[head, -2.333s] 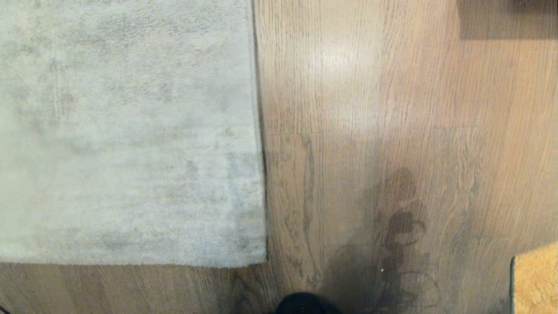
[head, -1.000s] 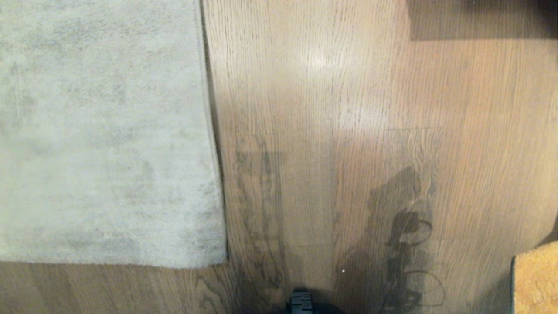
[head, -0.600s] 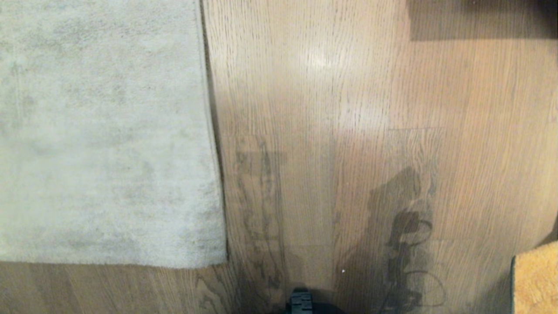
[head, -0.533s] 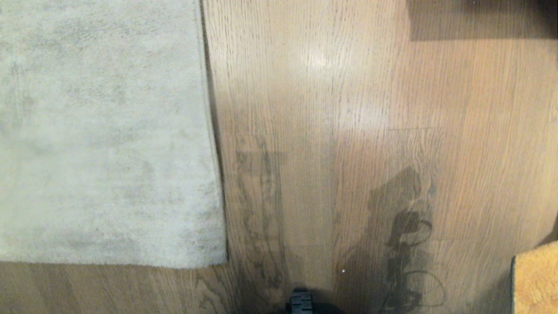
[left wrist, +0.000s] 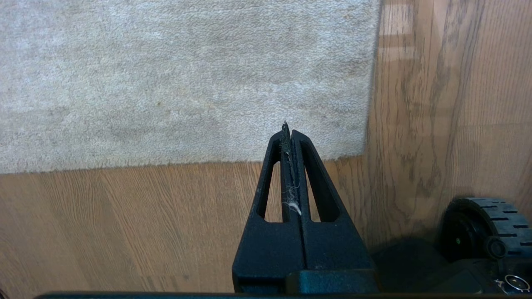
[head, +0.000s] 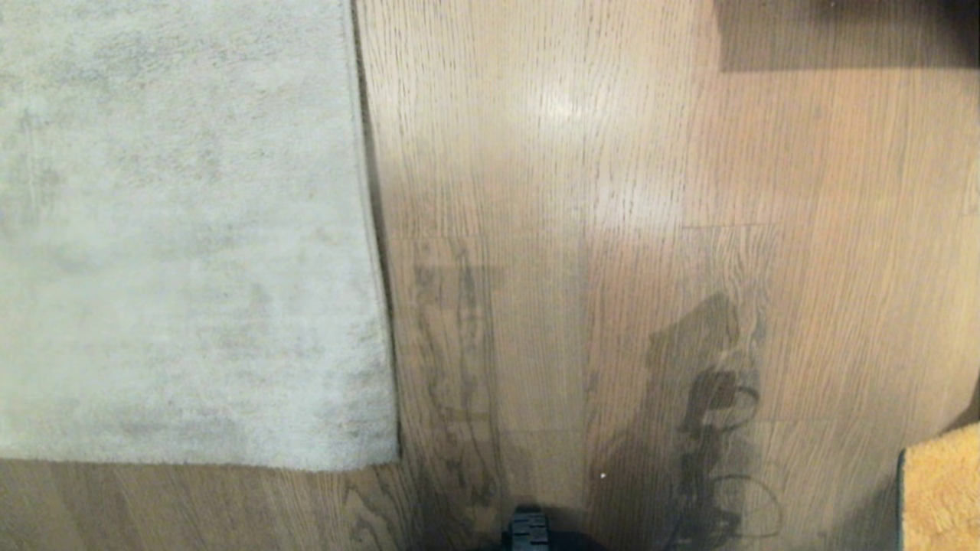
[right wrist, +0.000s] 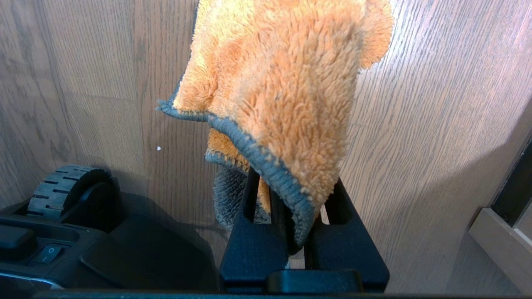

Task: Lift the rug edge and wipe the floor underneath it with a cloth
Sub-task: Put down the rag

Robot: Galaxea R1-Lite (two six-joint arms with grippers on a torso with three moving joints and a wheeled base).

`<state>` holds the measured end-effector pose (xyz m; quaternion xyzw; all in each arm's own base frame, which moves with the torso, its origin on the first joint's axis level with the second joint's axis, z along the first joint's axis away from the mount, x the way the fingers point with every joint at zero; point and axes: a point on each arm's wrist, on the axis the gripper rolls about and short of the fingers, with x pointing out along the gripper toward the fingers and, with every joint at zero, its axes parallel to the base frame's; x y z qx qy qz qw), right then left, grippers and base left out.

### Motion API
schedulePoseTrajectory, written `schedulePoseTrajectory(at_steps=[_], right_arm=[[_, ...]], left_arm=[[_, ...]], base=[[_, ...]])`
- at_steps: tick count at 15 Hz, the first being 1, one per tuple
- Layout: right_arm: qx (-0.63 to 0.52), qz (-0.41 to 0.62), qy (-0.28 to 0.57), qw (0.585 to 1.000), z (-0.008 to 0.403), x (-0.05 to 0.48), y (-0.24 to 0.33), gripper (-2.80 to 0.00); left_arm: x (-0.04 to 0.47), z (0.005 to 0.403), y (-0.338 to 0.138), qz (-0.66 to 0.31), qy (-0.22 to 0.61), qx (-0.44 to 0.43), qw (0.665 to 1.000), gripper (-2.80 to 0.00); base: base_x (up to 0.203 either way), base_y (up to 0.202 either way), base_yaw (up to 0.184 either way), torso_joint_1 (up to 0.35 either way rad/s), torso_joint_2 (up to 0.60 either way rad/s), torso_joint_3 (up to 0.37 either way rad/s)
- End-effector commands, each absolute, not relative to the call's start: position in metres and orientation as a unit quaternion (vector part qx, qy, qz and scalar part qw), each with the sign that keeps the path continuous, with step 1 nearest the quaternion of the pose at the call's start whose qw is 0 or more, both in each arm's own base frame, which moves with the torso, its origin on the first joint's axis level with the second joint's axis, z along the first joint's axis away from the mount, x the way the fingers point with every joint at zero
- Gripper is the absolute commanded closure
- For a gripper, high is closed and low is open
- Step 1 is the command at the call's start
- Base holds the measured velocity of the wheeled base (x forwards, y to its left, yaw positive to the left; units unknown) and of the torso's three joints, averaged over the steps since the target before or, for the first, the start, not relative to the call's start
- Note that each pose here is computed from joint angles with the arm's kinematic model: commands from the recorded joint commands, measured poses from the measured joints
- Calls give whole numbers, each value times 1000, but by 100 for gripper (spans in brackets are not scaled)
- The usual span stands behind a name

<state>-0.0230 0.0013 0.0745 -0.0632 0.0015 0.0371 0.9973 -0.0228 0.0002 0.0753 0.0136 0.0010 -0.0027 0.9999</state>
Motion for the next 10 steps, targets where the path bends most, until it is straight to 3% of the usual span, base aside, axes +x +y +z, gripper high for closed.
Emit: schedulePoseTrajectory(at_steps=[1,10], right_arm=[[-63,38,2,997,75,-23,1,0],[-85,38,-2,996,76,-23,1,0]], left_arm=[[-23,75,0,-2,1,14,1000,0],[-23,75,0,-2,1,14,1000,0]], base=[[0,0,0,0,0,0],[0,0,0,0,0,0]])
